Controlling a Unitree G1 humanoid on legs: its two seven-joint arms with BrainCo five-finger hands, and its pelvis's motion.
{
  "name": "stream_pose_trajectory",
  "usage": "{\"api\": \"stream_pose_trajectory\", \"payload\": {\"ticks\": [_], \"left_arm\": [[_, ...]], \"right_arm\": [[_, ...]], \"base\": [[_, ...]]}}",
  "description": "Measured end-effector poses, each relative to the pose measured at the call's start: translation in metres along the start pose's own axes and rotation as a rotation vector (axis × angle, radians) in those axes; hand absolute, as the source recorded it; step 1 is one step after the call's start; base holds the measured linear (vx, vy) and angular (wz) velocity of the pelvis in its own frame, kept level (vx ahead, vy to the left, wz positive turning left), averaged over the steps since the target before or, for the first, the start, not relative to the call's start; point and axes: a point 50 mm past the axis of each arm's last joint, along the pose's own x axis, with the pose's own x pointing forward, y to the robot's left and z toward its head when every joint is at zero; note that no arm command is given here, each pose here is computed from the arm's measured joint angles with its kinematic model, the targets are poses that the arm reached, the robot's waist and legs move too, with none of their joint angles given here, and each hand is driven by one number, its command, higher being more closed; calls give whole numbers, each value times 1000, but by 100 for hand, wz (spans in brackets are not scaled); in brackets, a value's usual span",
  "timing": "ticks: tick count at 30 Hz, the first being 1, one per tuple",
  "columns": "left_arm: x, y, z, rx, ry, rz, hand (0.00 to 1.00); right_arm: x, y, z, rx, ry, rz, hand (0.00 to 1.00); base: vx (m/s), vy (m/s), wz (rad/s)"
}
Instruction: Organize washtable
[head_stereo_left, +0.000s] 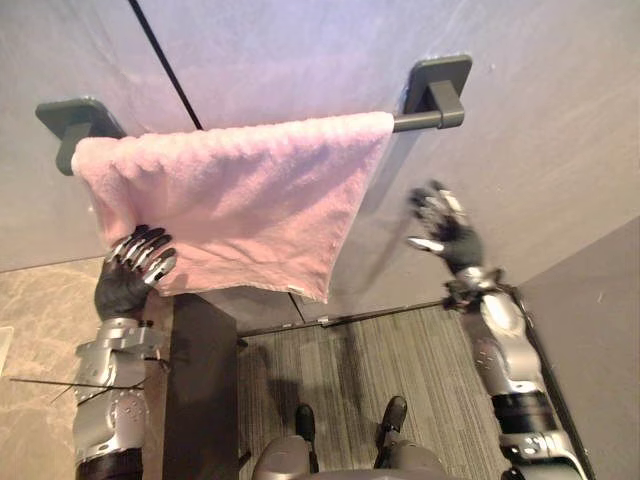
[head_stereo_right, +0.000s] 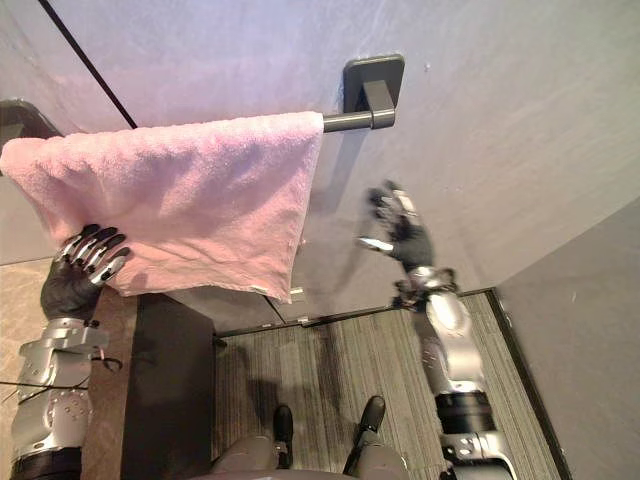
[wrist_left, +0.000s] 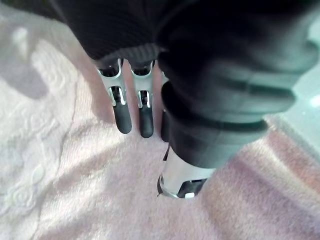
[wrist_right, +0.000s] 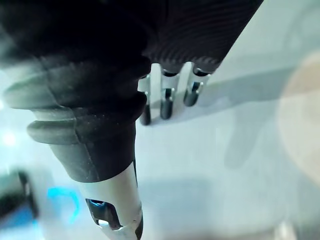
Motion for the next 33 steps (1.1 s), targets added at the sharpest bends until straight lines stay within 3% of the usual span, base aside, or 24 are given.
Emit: {"api": "stream_pose_trajectory", "payload": {"ticks": [4,8,11,15,20,22,26,28,29,30,32,33], "left_arm": [[-15,19,1,-19,-22,110,0],[-31,32,-2,-41,-22,203,0],[-33,36,0,-43,-32,235,0],[-35,40,3,-37,-45,265,0],[-33,37,11,-21,-76,257,0],[-33,37,12,-18,-77,255,0],[-25,36,20,13,-96,222,0],[-22,34,24,30,-101,202,0],[-18,29,31,45,-128,167,0],[-17,27,32,46,-134,157,0],[-7,11,42,42,-199,92,0],[-6,9,45,41,-213,83,0]], "right_arm": [[-43,-74,11,-139,4,-381,0],[-74,-116,30,-248,-29,-691,0],[-85,-127,35,-275,-28,-807,0],[-84,-125,51,-301,-93,-844,0],[-46,-88,93,-319,-318,-679,0],[-21,-58,109,-301,-414,-526,0],[14,20,127,-192,-559,-89,0],[21,48,126,-131,-557,84,0],[26,78,121,-77,-538,267,0],[26,82,120,-68,-535,295,0],[26,126,107,6,-481,545,0],[26,134,104,21,-468,593,0]], "base": [[2,8,-3],[0,0,0],[-53,6,-2],[-9,-1,1],[-6,0,1],[35,13,3],[10,13,6],[11,15,6],[0,0,0],[0,0,0],[0,0,0],[0,10,6]]}}
